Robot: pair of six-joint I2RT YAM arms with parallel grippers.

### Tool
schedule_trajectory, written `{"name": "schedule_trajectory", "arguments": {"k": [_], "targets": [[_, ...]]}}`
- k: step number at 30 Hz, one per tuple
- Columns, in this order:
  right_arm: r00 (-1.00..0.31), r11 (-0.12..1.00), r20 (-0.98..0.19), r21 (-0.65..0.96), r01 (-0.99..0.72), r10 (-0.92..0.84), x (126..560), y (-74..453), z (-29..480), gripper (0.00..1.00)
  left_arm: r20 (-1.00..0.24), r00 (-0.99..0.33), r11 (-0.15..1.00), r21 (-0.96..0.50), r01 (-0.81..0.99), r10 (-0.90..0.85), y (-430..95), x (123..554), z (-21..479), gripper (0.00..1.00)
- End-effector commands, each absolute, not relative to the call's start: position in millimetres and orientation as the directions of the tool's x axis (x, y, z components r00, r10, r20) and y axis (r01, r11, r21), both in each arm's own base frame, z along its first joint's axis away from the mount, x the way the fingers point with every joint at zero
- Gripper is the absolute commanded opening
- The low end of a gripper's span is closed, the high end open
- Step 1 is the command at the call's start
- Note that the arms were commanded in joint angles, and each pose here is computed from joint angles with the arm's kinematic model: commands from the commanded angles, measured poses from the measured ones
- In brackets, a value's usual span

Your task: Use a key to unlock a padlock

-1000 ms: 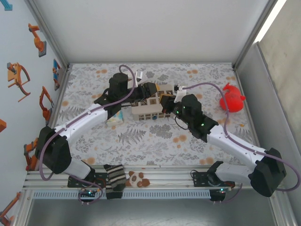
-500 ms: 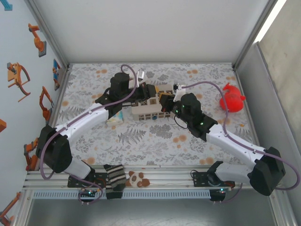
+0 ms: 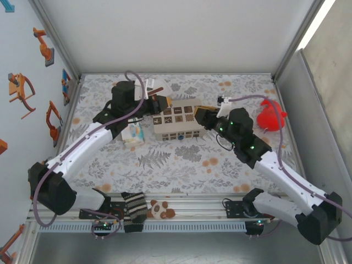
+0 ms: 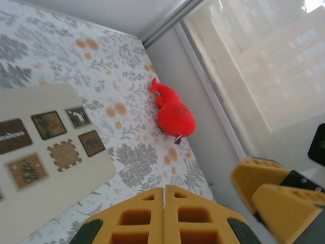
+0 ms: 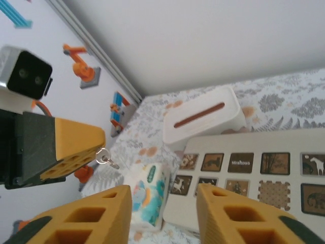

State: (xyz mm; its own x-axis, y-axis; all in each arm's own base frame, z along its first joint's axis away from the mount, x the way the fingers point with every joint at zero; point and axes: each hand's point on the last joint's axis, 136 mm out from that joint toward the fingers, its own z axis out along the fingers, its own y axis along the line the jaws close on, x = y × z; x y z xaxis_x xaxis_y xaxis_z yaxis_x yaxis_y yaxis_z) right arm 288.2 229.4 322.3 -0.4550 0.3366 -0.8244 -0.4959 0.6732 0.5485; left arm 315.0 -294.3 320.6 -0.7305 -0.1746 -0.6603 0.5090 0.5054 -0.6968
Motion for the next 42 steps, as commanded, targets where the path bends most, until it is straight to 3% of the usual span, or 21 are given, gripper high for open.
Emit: {"name": "schedule_trajectory", "arguments": {"k": [1, 5, 10, 13, 21, 31, 42], "targets": [[-0.467, 0.556, -0.805, 0.592, -0.584, 0.366, 270, 230, 337, 0.47, -0.784, -0.612, 0.539, -0.56, 0.629, -0.1, -268, 301, 351, 0.0], [-0.466, 0.402, -0.789, 0.608, -0.684, 0.4, 256, 243, 361, 0.59, -0.833, -0.552, 0.529, -0.488, 0.694, -0.043, -253, 287, 363, 0.0], [-0.539, 0.206, -0.768, 0.623, -0.755, 0.346, 249, 280, 377, 0.57, -0.858, -0.514, 0.403, -0.464, 0.789, 0.017, -261, 261, 377, 0.0], [-0.541, 0.148, -0.774, 0.608, -0.78, 0.33, 247, 300, 382, 0.57, -0.863, -0.505, 0.364, -0.461, 0.81, 0.031, -263, 254, 382, 0.0], [-0.556, 0.08, -0.784, 0.595, -0.8, 0.277, 246, 338, 382, 0.56, -0.855, -0.517, 0.334, -0.478, 0.812, 0.034, -267, 252, 382, 0.0], [-0.575, 0.073, -0.777, 0.609, -0.79, 0.256, 245, 354, 374, 0.52, -0.85, -0.526, 0.326, -0.493, 0.807, 0.016, -270, 256, 380, 0.0], [-0.577, 0.069, -0.779, 0.608, -0.791, 0.246, 244, 359, 373, 0.42, -0.842, -0.539, 0.325, -0.506, 0.799, 0.015, -271, 257, 377, 0.0]]}}
